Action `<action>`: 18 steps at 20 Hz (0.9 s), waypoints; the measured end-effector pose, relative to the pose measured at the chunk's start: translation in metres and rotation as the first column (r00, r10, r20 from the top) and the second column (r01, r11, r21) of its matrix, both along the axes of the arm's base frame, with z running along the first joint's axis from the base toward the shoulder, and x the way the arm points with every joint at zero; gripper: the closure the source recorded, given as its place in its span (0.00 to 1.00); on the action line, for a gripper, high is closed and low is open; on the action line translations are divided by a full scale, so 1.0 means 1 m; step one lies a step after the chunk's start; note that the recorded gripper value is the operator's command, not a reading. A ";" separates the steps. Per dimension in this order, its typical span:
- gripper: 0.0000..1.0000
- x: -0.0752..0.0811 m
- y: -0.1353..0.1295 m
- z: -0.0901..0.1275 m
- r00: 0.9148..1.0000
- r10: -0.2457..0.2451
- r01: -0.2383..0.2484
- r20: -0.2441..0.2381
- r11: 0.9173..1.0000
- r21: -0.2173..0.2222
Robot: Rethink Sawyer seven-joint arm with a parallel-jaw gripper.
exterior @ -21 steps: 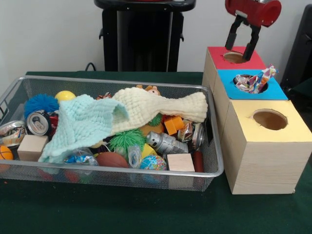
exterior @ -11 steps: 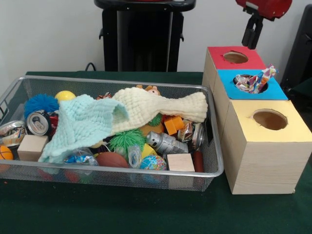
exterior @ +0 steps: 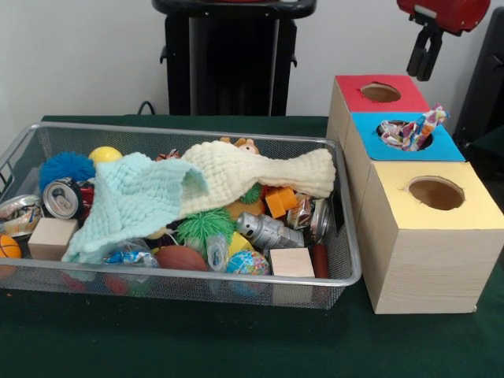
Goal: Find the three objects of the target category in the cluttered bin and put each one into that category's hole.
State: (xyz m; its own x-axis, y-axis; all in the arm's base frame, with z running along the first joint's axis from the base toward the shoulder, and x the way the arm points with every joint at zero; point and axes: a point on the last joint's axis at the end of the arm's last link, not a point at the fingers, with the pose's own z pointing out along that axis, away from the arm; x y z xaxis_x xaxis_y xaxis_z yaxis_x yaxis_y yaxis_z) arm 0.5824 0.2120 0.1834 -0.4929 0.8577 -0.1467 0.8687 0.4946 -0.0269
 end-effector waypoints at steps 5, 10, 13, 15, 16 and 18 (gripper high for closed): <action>1.00 0.000 -0.001 -0.010 1.000 -0.003 0.003 -0.003 1.000 -0.009; 1.00 0.001 -0.003 -0.022 1.000 -0.005 0.005 0.004 1.000 -0.022; 1.00 0.001 -0.004 -0.029 1.000 -0.006 0.007 0.006 1.000 -0.029; 1.00 0.001 -0.003 -0.033 1.000 -0.010 0.010 0.007 1.000 -0.027; 1.00 0.001 -0.003 -0.035 1.000 -0.012 0.012 0.008 1.000 -0.025; 1.00 0.001 -0.002 -0.038 1.000 -0.015 0.015 0.008 1.000 -0.023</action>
State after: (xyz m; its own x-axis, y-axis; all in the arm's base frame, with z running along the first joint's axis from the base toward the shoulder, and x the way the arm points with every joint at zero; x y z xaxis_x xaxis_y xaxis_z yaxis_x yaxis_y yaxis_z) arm 0.5834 0.2102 0.1459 -0.4786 0.8613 -0.1704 0.8763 0.4807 -0.0317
